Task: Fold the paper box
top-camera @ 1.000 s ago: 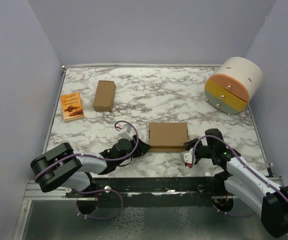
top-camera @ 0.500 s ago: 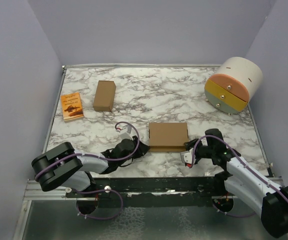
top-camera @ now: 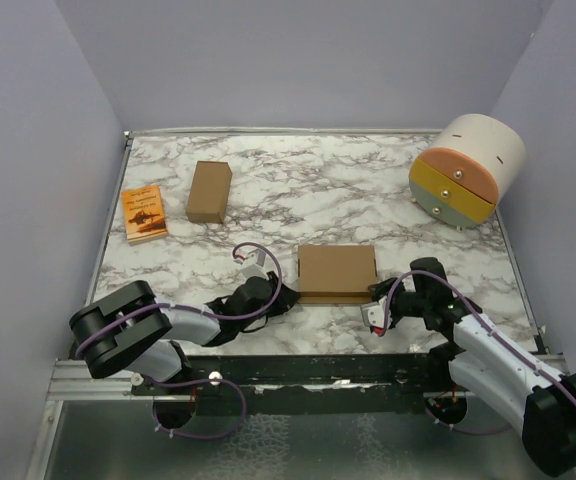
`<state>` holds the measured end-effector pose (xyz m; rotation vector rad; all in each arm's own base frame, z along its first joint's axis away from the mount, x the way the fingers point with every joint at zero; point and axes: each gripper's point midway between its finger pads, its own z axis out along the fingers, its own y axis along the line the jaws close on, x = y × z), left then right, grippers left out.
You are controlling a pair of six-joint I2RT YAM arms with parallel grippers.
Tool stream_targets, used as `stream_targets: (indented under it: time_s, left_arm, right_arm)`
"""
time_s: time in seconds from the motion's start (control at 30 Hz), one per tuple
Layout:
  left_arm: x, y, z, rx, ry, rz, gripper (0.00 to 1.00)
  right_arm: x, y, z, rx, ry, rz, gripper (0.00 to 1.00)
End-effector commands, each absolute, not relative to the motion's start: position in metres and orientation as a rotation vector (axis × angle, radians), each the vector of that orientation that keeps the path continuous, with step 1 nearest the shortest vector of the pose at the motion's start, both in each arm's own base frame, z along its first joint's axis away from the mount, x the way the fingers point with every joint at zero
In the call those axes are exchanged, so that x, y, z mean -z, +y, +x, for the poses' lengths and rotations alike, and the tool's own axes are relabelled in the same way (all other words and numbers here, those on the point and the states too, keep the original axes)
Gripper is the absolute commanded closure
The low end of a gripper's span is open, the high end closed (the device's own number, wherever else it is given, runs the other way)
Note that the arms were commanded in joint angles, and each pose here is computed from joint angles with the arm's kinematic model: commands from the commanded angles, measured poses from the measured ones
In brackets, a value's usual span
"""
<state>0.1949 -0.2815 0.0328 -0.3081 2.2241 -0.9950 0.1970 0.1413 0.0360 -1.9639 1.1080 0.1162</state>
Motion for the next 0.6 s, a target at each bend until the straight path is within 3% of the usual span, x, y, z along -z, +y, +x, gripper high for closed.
stream_targets:
  time_s: [0.0,0.17,0.4,0.57]
  left_arm:
    - [-0.0346,-0.2862,0.1965,0.992,2.231,-0.317,0.78]
    - [-0.0308,-0.2869,0.1957,0.987,2.243,-0.314,0.83]
    - [-0.0315,-0.2893,0.1946,0.999,2.242,-0.299,0.97]
    - [-0.0304,-0.2888,0.1933,0.998,2.243,-0.293,1.0]
  right_arm:
    - [-0.0328,0.14,0.1895,-0.159,1.144,-1.969,0.57]
    - [-0.0324,0.1394,0.1891,-0.159,1.147,-1.971,0.57]
    - [-0.0318,0.139,0.1881,-0.161,1.149,-1.972,0.57]
    - [-0.0315,0.1389,0.188,-0.162,1.152,-1.971,0.57]
